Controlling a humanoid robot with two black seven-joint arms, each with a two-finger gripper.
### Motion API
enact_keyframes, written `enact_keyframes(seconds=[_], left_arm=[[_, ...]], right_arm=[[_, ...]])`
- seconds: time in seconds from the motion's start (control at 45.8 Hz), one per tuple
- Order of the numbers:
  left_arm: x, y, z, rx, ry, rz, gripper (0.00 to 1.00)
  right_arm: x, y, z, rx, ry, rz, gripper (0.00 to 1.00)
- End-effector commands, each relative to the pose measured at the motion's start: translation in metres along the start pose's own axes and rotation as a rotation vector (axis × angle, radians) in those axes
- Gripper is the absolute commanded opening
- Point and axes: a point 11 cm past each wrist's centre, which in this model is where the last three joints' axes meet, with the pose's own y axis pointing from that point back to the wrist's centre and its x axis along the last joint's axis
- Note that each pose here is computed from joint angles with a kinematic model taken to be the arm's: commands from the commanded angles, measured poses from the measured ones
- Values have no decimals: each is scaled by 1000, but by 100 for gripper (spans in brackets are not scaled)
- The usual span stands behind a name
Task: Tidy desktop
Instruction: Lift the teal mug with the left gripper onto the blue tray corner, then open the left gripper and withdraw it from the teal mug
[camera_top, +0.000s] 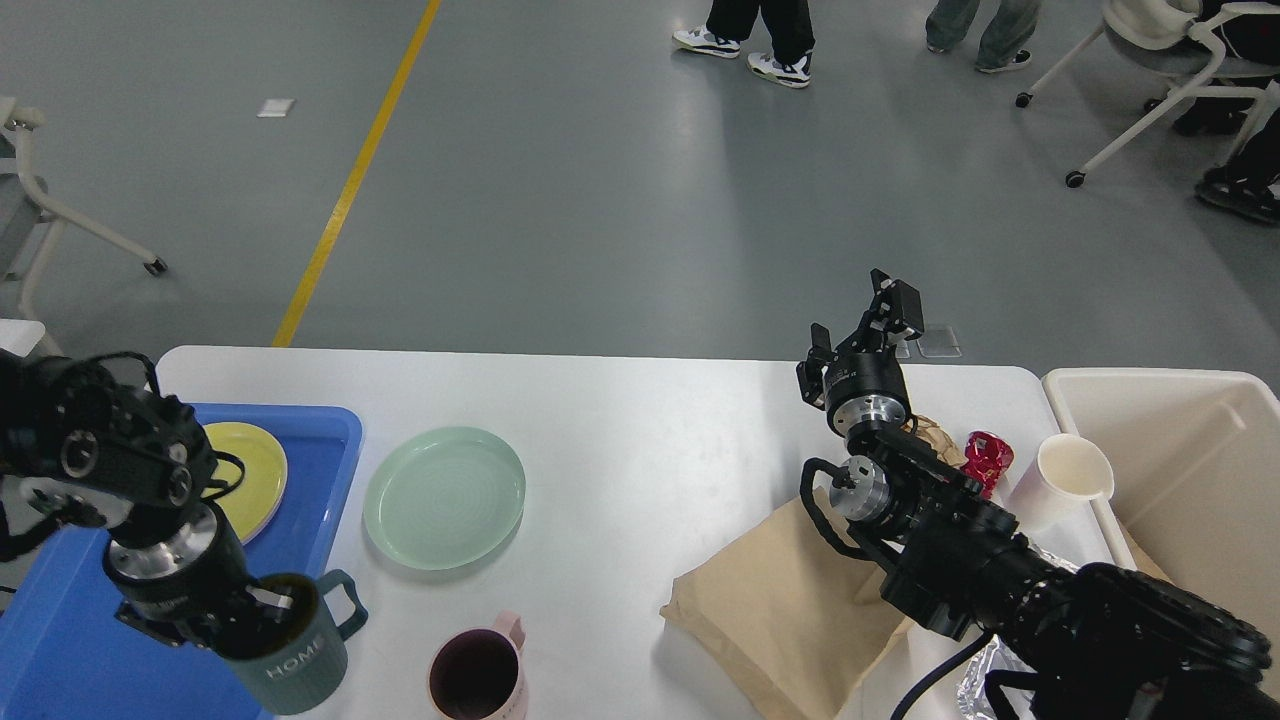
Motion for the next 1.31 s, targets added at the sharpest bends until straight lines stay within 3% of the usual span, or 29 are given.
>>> enact_keyframes(seconds=[0.0, 0.131, 0.262, 0.633, 1.092, 1.289], left_arm=[[12, 58, -13, -56, 55, 38, 0], [17, 101, -30, -64, 88, 89, 0], [19, 102, -51, 5, 93, 119, 0], [14, -6, -126, 193, 184, 325, 0], [-9, -60, -189, 322, 230, 346, 0], [-11, -66, -197, 338, 232, 345, 6]], right_arm=[[0, 0, 0, 0, 0, 0, 100], [0, 0, 0, 0, 0, 0, 100], [0, 0, 0, 0, 0, 0, 100], [-1, 0, 0, 0, -1, -1, 100], [-1, 0, 0, 0, -1, -1, 100], [-1, 0, 0, 0, -1, -1, 100]])
